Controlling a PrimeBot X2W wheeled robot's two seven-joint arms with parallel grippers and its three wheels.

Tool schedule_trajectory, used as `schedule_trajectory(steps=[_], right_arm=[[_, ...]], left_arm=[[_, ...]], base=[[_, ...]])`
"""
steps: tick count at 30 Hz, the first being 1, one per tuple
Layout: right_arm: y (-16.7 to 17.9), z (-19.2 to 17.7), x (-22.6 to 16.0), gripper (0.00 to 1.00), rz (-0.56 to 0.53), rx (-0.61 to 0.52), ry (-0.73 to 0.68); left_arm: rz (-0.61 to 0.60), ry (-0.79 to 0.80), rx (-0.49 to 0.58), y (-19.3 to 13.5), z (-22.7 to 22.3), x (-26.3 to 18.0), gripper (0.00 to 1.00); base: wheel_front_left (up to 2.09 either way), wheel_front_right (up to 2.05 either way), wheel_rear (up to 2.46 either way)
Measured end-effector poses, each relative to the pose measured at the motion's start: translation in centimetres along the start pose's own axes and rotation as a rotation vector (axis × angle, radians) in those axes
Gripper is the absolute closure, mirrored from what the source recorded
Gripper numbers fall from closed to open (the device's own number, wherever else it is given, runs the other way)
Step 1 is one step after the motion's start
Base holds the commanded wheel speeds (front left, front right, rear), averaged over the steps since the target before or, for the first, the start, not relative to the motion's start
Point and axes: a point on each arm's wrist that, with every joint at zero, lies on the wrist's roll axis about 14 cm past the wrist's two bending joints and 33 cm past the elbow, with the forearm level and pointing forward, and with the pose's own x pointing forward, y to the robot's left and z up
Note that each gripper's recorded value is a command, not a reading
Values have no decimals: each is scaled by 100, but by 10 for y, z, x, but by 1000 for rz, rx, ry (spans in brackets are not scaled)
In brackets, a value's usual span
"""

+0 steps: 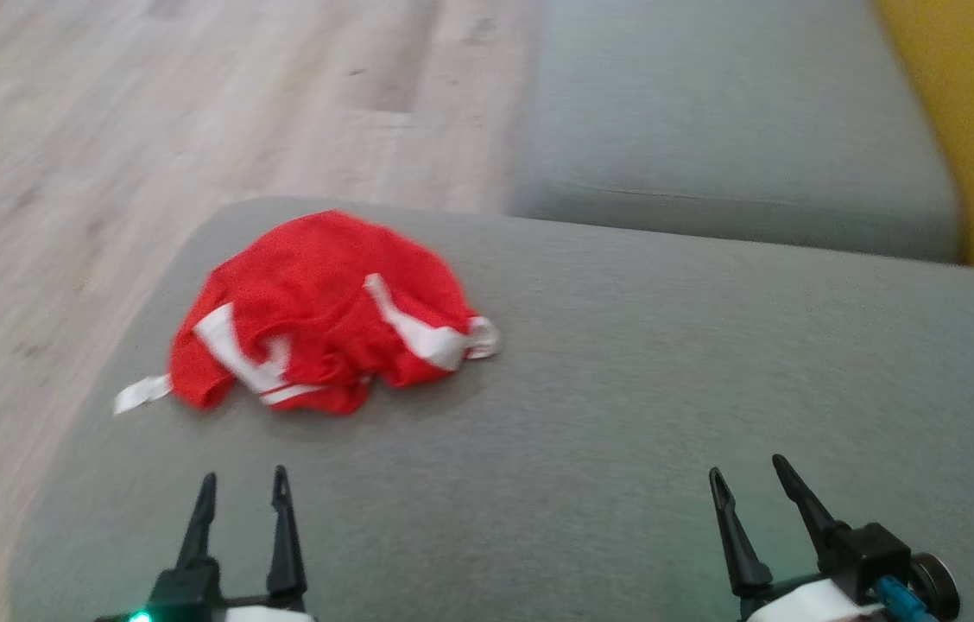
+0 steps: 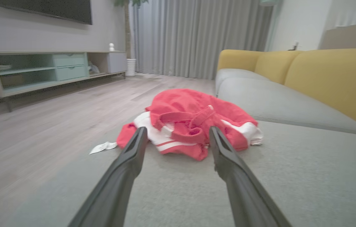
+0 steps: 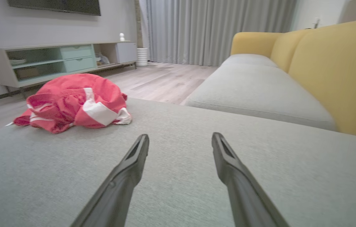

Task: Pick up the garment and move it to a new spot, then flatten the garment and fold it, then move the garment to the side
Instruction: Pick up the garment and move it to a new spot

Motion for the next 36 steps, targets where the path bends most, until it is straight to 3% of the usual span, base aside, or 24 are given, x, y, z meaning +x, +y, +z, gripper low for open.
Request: schedule_trajectory(steps=[9,17,22,28,36], right_arm=[[45,-2,31,0,172,-13,22],[50,-22,48,0,210,-26,81],[41,-19,86,0,206,-70,48],[21,-37,123,0,198,-109,57],[-14,-75,140,0,164,-134,118]], left_arm=[[248,-22,12,76,4,-38,0],[292,-54,44,89,22,-31,0],[258,-135,80,83,57,18,0],[115,-218,57,66,92,101,0],[-44,75,186,49,44,212,0]], base=[[0,0,0],[0,0,0],[0,0,0],[0,0,0],[0,0,0]])
